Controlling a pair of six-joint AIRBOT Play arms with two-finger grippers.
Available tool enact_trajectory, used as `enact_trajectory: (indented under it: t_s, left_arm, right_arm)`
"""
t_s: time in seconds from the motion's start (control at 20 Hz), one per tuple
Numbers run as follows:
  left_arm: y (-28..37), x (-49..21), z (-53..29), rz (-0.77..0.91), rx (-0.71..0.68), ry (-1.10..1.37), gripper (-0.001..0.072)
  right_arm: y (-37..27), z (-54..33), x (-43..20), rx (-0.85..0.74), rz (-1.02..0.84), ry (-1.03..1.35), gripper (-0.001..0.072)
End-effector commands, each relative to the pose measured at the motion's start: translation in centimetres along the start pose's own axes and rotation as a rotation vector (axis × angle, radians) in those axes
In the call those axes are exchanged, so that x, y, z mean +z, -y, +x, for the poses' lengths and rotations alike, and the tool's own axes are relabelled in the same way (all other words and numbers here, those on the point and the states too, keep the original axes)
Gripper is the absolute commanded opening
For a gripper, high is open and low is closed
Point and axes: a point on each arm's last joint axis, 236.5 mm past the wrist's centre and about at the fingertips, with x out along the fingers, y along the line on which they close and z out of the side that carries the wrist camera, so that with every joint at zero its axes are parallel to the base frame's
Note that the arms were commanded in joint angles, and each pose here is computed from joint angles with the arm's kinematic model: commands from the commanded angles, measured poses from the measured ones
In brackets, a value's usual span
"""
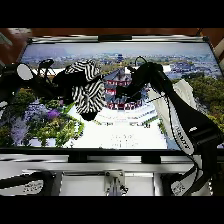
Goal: Fold the shirts.
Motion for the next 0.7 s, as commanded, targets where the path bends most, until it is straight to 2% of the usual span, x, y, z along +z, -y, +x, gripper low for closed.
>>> enact_trajectory:
  t_s: [0.0, 0.65]
  left_arm:
    - [0.0, 0.0, -0.2, 0.001, 0.0, 0.003, 0.0604]
    - [-0.7, -2.3, 3.2, -0.021, 0.003, -0.078, 0.0606]
  right_arm:
    - [0.0, 0.0, 0.0, 0.0, 0.001, -0.001, 0.0657]
    - [0.0, 0.1, 0.0, 0.0, 0.001, -0.001, 0.0657]
